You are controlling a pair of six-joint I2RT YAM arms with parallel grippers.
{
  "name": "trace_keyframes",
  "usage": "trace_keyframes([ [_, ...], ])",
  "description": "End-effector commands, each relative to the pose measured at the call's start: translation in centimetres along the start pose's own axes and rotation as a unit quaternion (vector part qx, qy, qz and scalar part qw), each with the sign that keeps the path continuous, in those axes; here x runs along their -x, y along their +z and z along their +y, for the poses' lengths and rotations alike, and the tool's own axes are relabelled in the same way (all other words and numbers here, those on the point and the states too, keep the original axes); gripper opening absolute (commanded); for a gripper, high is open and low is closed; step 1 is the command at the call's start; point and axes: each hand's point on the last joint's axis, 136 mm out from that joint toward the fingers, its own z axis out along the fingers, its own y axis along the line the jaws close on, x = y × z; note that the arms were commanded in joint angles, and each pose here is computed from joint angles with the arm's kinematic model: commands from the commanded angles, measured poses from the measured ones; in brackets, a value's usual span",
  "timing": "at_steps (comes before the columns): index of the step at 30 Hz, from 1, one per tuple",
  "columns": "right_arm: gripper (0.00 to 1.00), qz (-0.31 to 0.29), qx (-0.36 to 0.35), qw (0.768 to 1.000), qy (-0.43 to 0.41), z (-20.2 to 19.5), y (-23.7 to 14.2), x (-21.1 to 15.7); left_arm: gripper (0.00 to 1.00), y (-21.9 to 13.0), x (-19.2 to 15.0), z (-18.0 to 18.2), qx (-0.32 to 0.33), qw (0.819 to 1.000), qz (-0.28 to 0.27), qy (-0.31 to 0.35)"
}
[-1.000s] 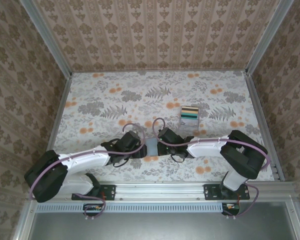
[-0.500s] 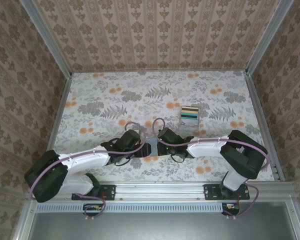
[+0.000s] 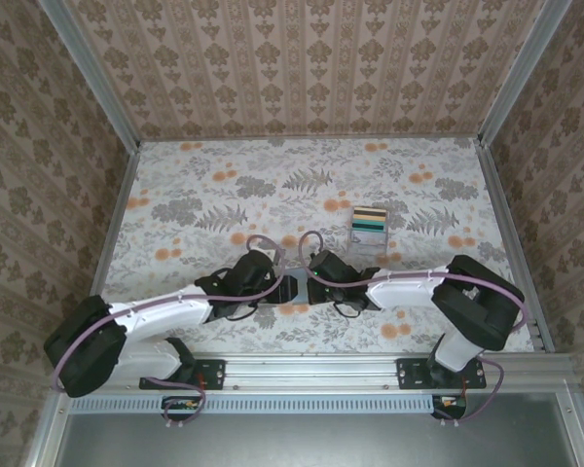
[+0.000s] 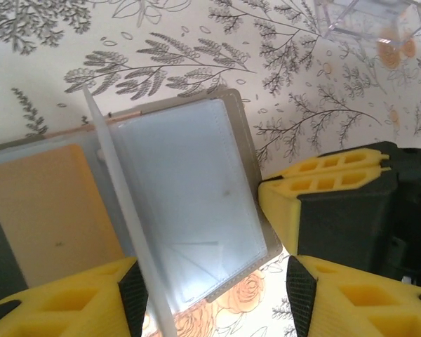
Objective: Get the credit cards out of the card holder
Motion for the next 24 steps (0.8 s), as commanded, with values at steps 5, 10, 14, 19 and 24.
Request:
trace_keyframes([
  [5,0.00,-0.082,-0.006,0.997,0.006,-0.6,-3.8,2.6,0.53,2.0,0.4,-3.1,-0.042,0.999,0.007,0.008],
  [10,0.00,-0.084,0.001,0.996,-0.001,-0.1,-4.7,3.1,0.52,3.0,-0.3,-3.5,-0.041,0.999,0.018,0.009],
  [14,0.00,-0.078,0.017,0.997,-0.005,0.8,-4.6,3.3,0.50,1.8,0.2,-2.3,-0.018,1.000,0.003,0.013],
  [19,0.00,-0.052,0.040,0.998,-0.017,2.7,-3.5,3.2,0.40,-0.5,0.7,0.8,0.017,1.000,-0.019,0.000],
  [24,0.00,-0.035,0.067,0.997,-0.027,5.5,-2.5,3.5,0.23,-2.1,0.0,4.7,0.055,0.998,-0.026,-0.028],
])
